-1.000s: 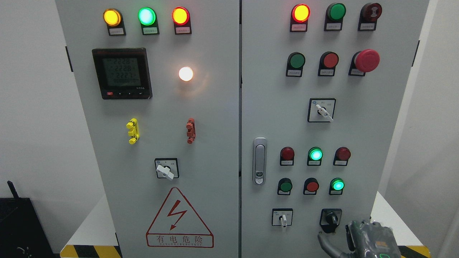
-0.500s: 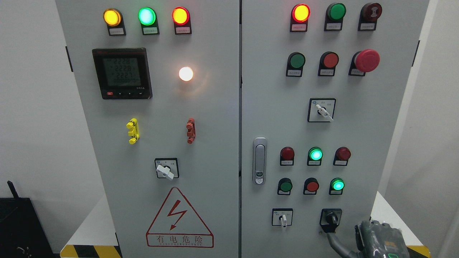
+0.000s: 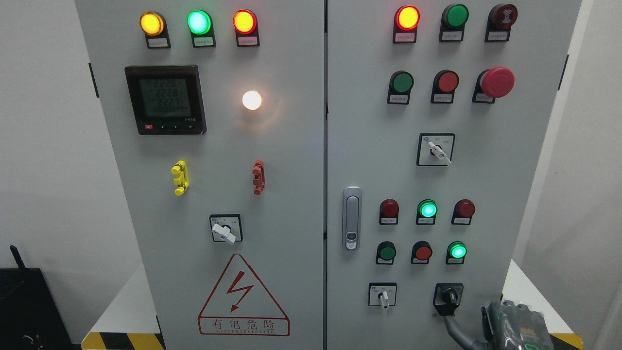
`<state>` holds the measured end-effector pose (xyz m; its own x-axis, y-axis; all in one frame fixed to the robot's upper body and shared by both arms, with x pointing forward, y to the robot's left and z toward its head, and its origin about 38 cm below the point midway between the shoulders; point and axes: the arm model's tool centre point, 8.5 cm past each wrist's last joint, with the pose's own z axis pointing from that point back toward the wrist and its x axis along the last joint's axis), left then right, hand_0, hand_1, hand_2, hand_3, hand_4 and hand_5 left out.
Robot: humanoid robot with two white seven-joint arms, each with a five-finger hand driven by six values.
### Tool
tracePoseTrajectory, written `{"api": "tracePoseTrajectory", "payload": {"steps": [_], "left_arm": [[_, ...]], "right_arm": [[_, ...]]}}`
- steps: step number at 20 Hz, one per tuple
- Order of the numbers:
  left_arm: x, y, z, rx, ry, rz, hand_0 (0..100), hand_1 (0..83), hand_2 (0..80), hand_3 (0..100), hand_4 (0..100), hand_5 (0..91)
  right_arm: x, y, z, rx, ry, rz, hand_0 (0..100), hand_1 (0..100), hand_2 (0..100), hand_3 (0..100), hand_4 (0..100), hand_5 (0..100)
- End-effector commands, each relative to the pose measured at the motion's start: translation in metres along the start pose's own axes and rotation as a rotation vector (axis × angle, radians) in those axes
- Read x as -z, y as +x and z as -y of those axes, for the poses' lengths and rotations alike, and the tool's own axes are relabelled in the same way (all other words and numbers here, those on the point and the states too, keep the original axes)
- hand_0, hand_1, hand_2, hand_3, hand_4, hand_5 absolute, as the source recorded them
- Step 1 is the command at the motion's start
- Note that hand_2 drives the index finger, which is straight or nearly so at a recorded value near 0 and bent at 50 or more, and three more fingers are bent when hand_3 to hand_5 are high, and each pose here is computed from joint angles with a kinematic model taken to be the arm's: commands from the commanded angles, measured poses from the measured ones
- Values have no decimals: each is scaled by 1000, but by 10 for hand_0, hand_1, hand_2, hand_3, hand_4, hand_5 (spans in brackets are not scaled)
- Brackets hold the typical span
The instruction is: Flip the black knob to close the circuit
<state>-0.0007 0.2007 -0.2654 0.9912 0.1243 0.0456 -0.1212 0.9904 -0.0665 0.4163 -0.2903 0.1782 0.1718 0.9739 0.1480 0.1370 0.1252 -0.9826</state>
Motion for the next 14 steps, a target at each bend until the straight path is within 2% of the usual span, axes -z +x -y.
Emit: {"api": "tracePoseTrajectory", "payload": {"steps": [1, 14], "left_arm": [[0, -1, 0, -1, 1, -2, 120, 556, 0, 0, 0, 0], [0, 0, 0, 0, 1, -1, 120, 556, 0, 0, 0, 0]], "right_arm": [[4, -1, -8, -6, 20, -3, 0, 0, 941, 1000, 866, 917], [11, 5, 1, 15, -6, 0, 0, 0, 940, 1000, 867, 919]]}}
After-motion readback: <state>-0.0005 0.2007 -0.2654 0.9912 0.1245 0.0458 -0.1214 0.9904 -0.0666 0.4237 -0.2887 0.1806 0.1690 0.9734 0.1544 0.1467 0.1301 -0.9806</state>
